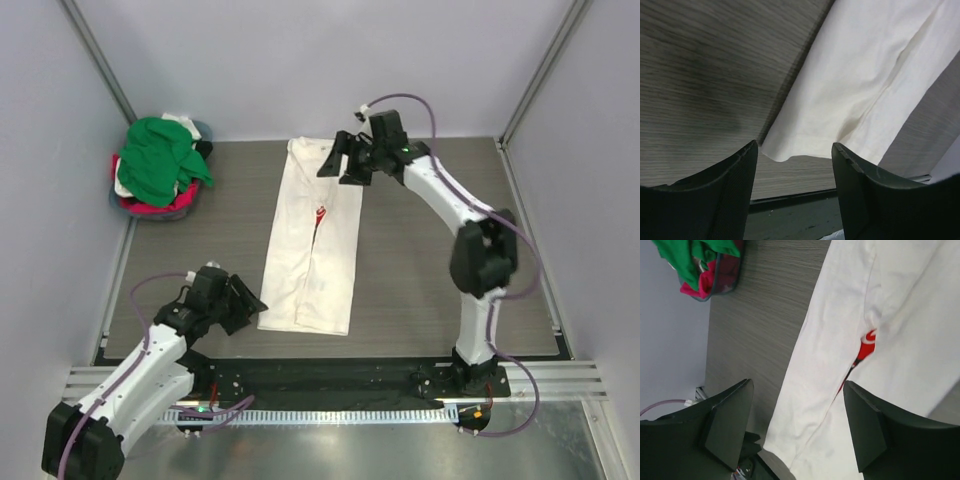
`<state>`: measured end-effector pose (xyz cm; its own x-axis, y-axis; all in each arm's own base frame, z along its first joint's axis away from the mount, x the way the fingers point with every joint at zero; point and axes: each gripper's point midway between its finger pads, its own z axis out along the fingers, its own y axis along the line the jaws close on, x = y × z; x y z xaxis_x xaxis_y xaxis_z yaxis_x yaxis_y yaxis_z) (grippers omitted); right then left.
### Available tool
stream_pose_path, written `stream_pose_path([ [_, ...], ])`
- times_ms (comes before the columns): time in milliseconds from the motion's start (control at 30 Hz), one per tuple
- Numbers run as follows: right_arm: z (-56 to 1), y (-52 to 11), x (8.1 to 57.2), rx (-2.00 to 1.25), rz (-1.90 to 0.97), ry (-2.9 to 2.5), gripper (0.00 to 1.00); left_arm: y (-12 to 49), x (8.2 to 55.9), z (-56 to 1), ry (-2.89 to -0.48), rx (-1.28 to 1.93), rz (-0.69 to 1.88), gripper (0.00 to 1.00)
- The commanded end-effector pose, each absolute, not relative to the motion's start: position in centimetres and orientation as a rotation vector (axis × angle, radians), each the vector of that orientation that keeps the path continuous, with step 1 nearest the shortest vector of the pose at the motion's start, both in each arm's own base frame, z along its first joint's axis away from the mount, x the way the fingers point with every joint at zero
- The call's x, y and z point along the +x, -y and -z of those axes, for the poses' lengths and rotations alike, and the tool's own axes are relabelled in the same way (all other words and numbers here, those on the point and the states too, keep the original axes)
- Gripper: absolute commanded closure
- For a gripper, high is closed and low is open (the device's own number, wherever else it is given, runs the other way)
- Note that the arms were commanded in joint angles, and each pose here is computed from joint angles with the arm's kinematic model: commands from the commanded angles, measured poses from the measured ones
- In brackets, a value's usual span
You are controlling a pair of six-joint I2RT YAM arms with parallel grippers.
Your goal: Fold and stack the t-shirts
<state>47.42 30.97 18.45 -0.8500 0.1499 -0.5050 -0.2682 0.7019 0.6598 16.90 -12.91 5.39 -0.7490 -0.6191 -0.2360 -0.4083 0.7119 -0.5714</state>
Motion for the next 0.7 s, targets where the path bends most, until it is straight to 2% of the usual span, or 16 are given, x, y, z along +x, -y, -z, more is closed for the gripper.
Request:
stream_pose_path([
  [0, -21.1, -27.3, 41.7, -0.001, -0.862, -2.364, 0.22, 13.7, 17.6, -5.1, -2.466, -0.802, 0.751, 0.39],
  [33, -22.0, -26.0, 40.0, 0.039, -0.818, -2.356, 0.22, 13.7, 17.5, -4.8, -2.472, -0.809, 0.750, 0.41],
  [67, -18.3, -25.1, 37.0, 0.063, -0.781, -2.456, 0.22, 13.8, 17.3, -4.4, -2.480, -0.807, 0.750, 0.45],
  [167, -15.0, -24.0, 30.7, 0.075, -0.748, -2.559, 0.24, 13.9, 16.7, -3.5, -2.497, -0.808, 0.742, 0.48],
  [300, -11.9, -23.5, 24.3, 0.119, -0.716, -2.636, 0.24, 13.7, 15.5, -1.8, -2.515, -0.844, 0.722, 0.56],
  [433, -9.2, -23.5, 20.2, 0.141, -0.747, -2.669, 0.25, 13.4, 15.2, -1.0, -2.513, -0.857, 0.702, 0.62],
  [533, -7.2, -23.1, 17.8, 0.179, -0.767, -2.701, 0.26, 13.2, 15.0, -0.5, -2.517, -0.867, 0.690, 0.74],
  [667, -5.3, -23.4, 15.3, 0.174, -0.774, -2.743, 0.27, 13.4, 14.8, -0.3, -2.530, -0.854, 0.685, 1.00],
])
